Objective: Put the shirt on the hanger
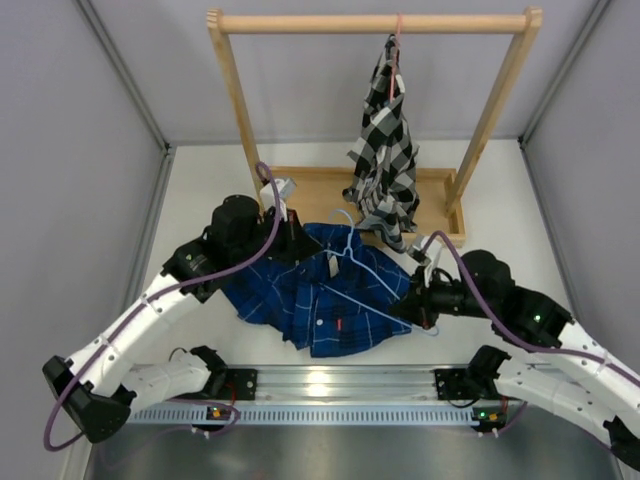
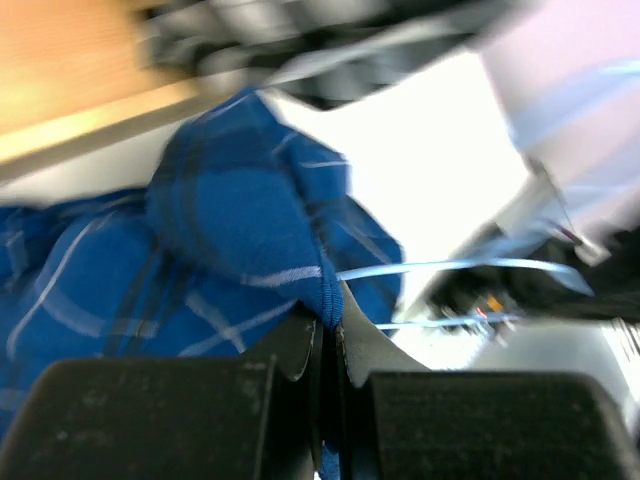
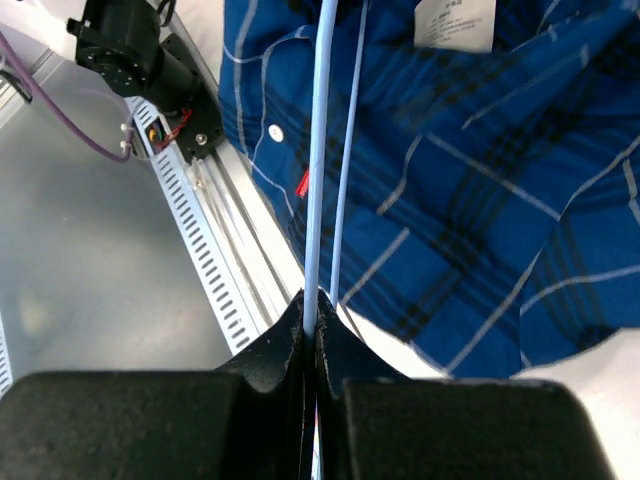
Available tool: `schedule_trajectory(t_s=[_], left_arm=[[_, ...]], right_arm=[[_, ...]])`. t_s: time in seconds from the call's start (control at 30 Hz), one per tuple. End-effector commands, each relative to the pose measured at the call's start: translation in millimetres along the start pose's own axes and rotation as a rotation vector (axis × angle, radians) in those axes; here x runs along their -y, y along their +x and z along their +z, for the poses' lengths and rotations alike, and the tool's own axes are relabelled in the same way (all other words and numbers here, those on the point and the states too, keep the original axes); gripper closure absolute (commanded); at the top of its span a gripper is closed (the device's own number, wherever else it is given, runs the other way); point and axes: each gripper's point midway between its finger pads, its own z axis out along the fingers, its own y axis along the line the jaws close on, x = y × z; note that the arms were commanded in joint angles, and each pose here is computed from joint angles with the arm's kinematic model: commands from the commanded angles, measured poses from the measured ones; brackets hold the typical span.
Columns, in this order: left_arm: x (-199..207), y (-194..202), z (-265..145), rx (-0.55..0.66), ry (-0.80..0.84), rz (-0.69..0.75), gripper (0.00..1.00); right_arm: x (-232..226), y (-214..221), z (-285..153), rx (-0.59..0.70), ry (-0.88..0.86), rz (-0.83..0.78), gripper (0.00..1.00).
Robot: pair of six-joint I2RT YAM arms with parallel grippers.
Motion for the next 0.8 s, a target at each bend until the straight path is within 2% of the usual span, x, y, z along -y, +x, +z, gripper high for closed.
schedule_trajectory(t_s=[0.0,0.1,0.13,0.23,0.27,0.33,0.43,0.53,0.67,0.77], left_arm=[[81,-26,-38,-0.009,0.314,0.179,1.00],[98,-41,-67,0.013,0.307,0.266,1.00],[99,-45,-73,0.023,0.297,0.301,1.00],[94,-61,-92,0.047,0.211,0.348,1.00],[86,-67,-93,0.061,0.151,0.354,1.00],[76,-71,-99,0.055,0.081,0.377,1.00],[60,-71,-100,0.046,0.003,0.412,1.00],[66,-62,-103,0.018,0.059,0.443,1.00],[64,-59,-109,-0.001,0.055,0.477,1.00],[83,-49,-111,-0.047,0.179,0.507,1.00]], right_arm=[[-27,-47,10,0.122,-0.141,-0.111,1.00],[-35,-76,7,0.202,-0.155,-0.144,1.00],[-43,-94,3,0.267,-0.180,-0.156,1.00],[-62,-110,-4,0.364,-0.275,-0.165,1.00],[-74,-122,-10,0.441,-0.338,-0.211,1.00],[-93,-105,-10,0.399,-0.485,-0.296,1.00],[-94,-87,1,0.367,-0.547,-0.310,1.00],[-83,-76,9,0.370,-0.509,-0.301,1.00],[-82,-72,6,0.388,-0.511,-0.325,1.00],[-83,-70,9,0.374,-0.523,-0.341,1.00]])
